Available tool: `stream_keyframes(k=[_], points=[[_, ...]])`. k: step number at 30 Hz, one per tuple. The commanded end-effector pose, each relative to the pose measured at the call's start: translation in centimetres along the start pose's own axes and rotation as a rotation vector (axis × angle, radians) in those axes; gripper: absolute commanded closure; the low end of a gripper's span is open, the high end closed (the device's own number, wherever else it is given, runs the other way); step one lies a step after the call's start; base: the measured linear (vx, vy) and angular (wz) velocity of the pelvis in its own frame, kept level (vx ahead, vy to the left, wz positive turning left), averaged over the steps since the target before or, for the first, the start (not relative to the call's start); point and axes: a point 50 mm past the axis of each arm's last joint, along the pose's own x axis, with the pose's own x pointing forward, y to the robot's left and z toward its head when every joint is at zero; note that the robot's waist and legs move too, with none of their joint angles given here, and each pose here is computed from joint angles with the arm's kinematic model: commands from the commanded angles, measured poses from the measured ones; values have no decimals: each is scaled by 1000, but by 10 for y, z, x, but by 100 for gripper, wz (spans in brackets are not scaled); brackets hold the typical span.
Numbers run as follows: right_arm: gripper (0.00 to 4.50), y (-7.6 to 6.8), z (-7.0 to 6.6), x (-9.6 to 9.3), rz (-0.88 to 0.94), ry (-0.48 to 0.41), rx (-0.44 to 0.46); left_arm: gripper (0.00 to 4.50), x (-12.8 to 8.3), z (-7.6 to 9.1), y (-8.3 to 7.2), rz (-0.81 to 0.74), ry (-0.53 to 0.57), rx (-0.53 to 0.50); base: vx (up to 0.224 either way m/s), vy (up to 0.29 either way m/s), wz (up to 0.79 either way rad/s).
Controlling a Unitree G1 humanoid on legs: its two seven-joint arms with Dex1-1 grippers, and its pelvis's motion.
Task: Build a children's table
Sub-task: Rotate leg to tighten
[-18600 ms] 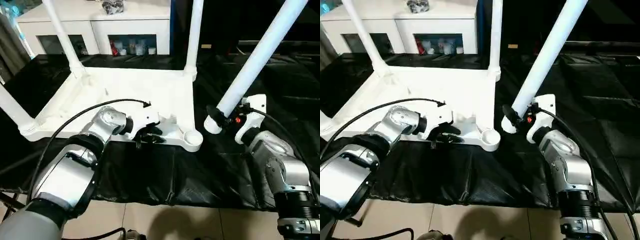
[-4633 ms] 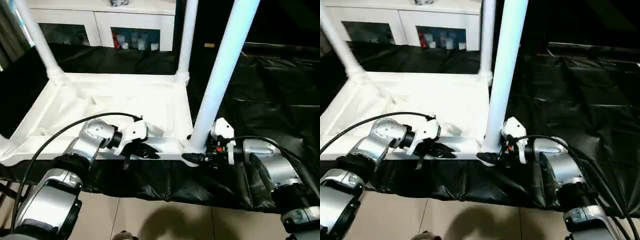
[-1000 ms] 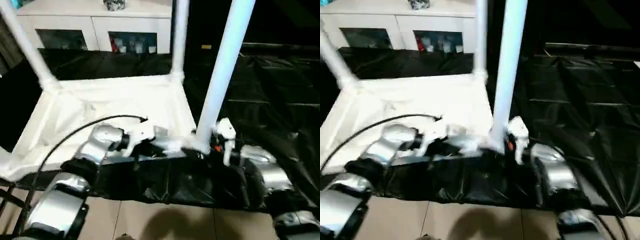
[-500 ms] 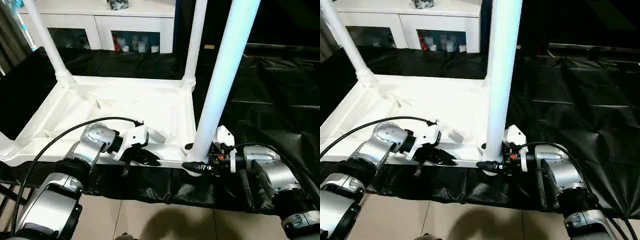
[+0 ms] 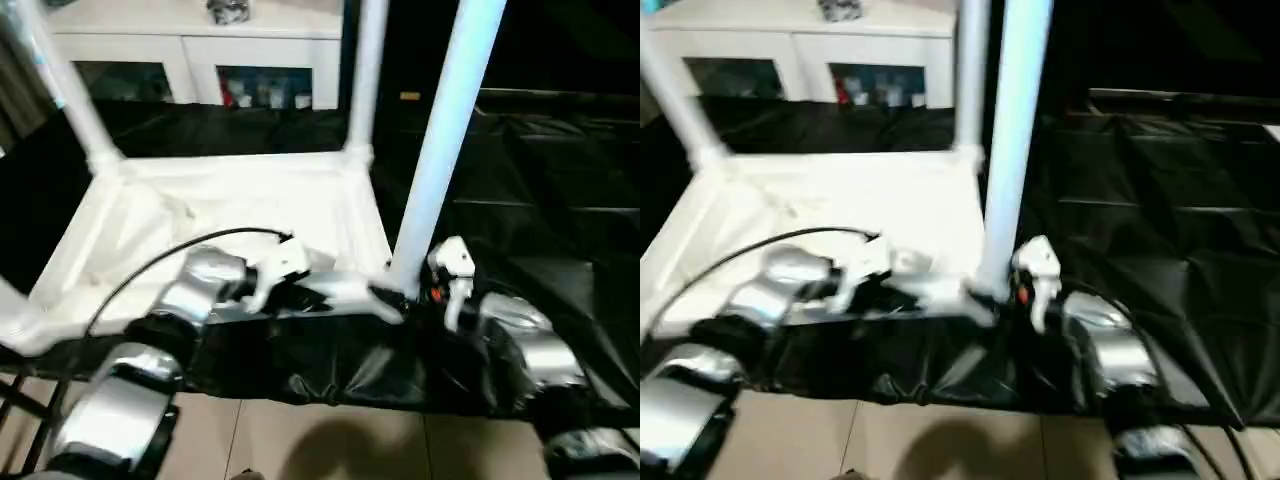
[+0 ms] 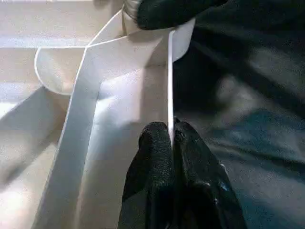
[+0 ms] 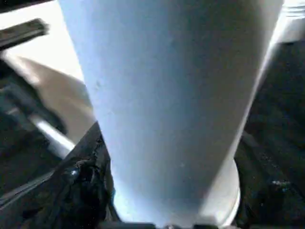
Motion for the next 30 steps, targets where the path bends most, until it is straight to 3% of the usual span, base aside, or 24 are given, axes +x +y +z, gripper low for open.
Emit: stream_keyframes(k=[1, 3, 5, 6, 11, 14, 21, 28, 30], points=[[168, 23, -16, 20, 1, 83, 17, 450, 30, 15, -11, -22, -16, 27, 0, 0, 0], [168, 27, -15, 34, -116, 80, 40, 450, 46, 26, -17, -1, -26, 30, 0, 0, 0], [168, 27, -15, 34, -119, 80, 40, 450, 47, 26, -17, 0, -26, 30, 0, 0, 0], [135, 27, -12, 39, -158, 56, 28, 450, 51, 30, -18, 4, -36, 25, 0, 0, 0], [94, 20, -3, 33, -140, -3, 22, 450, 44, 27, -16, -6, -55, 17, 0, 0, 0], [65, 16, 1, 23, -17, -6, -47, 450, 30, 19, -14, -40, -58, 44, 0, 0, 0], [65, 17, 3, -4, 337, 42, -125, 450, 1, 9, -13, -174, -60, 97, 0, 0, 0], [65, 16, -1, -26, 557, 132, -172, 450, -19, -1, -12, -259, -36, 101, 0, 0, 0], [91, 16, 0, -29, 584, 141, -167, 450, -23, -2, -12, -281, -31, 99, 0, 0, 0]])
